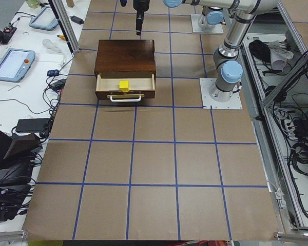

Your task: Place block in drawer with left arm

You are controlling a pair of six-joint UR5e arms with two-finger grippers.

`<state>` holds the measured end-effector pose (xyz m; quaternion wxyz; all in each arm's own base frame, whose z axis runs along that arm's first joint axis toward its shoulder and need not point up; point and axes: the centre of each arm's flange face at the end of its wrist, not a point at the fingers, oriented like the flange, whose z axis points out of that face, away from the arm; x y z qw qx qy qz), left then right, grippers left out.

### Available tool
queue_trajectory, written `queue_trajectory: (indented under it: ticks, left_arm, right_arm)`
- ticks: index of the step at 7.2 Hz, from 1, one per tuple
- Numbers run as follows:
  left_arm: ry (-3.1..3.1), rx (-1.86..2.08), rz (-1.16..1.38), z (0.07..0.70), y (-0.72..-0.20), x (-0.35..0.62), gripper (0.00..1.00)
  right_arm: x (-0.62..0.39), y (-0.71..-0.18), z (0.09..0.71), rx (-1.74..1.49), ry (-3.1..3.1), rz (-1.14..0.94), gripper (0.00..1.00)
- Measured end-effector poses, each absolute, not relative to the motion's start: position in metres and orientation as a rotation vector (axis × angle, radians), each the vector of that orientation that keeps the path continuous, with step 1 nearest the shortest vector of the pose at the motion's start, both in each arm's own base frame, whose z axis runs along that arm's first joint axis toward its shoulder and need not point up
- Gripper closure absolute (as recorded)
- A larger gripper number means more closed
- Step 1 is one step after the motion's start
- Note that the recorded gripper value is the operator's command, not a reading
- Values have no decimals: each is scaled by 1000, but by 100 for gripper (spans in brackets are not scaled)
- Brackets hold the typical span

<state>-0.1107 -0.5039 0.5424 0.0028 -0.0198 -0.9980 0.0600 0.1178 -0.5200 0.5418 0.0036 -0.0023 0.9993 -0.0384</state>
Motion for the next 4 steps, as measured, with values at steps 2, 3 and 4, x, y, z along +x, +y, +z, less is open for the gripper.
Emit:
queue_trajectory:
  ticks: [2, 3, 4]
  left_arm:
    - [-3130, -60, 189, 542, -504, -110, 0]
    - [-3131, -60, 190, 543, -504, -110, 0]
    - [-3131, -60, 194, 544, -505, -110, 0]
  right_arm:
    - [118, -520, 542, -8, 3132, -120, 0]
    - [118, -520, 542, -7, 3132, -120, 0]
    - [118, -520, 542, -7, 3132, -120, 0]
